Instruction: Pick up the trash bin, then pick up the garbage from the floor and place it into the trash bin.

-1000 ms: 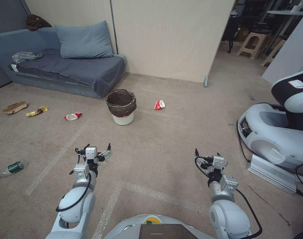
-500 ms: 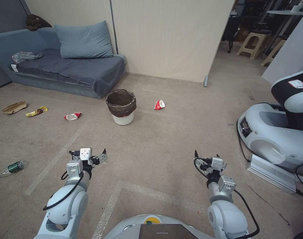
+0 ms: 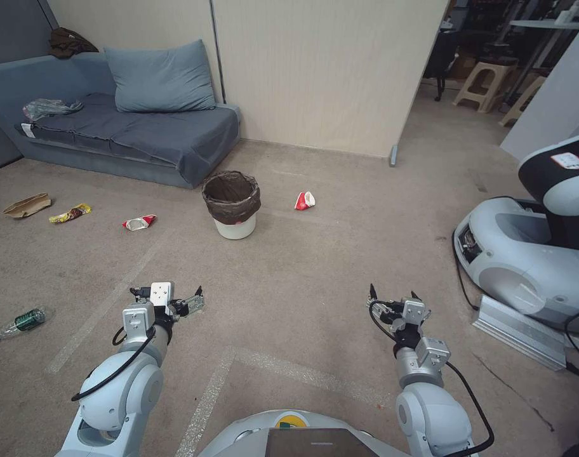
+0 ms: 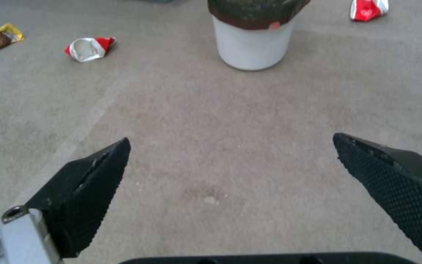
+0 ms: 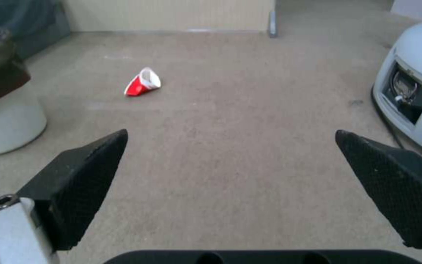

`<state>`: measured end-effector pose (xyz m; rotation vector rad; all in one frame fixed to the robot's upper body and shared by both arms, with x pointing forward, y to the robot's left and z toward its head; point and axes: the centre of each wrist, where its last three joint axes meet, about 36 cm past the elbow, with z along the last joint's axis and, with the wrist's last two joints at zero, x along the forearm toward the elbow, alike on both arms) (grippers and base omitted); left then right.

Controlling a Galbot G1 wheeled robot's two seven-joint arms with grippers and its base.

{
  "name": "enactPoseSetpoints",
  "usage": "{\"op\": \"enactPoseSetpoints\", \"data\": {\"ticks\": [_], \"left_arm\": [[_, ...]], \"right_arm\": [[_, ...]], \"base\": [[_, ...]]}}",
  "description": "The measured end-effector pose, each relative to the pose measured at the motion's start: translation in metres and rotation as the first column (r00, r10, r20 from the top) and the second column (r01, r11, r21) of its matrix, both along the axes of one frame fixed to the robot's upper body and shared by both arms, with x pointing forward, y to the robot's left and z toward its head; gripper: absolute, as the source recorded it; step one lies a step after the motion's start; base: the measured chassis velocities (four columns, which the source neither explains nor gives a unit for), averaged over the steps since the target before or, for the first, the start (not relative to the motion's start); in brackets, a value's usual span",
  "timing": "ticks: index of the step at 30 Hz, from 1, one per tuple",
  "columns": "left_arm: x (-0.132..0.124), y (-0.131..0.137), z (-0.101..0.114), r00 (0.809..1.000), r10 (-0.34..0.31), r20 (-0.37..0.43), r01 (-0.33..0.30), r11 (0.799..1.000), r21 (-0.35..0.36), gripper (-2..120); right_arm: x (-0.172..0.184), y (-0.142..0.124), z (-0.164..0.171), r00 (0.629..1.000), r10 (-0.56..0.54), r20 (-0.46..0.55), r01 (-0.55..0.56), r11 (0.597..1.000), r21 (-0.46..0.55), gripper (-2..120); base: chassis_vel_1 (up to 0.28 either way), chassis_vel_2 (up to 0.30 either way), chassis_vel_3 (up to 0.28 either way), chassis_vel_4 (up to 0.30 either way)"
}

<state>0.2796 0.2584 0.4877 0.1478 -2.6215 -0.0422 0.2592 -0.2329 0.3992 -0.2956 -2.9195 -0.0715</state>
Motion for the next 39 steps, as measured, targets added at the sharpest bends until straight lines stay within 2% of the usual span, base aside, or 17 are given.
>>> {"op": "enactPoseSetpoints", "data": {"ticks": [6, 13, 39], "left_arm": [[-0.0002, 0.0003, 0.0014, 1.000, 0.000, 0.002, 0.000, 1.000, 0.002, 100], [0.0015, 0.0001, 0.0011, 1.000, 0.000, 0.006, -0.001, 1.000, 0.010, 100], [0.0026, 0.0024, -0.0021, 1.000, 0.008, 0.003, -0.008, 1.000, 0.014, 100]], "right_arm": [[0.0012, -0.0001, 0.0007, 1.000, 0.002, -0.002, -0.002, 1.000, -0.001, 100], [0.0021, -0.0002, 0.0022, 1.000, -0.003, -0.014, 0.003, 1.000, 0.007, 100], [0.0046, -0.0003, 0.0014, 1.000, -0.009, -0.006, 0.009, 1.000, 0.005, 100]], "base": [[-0.054, 0.057, 0.053, -0.051], [-0.183, 0.199, 0.198, -0.191], [-0.282, 0.276, 0.275, -0.283]]}}
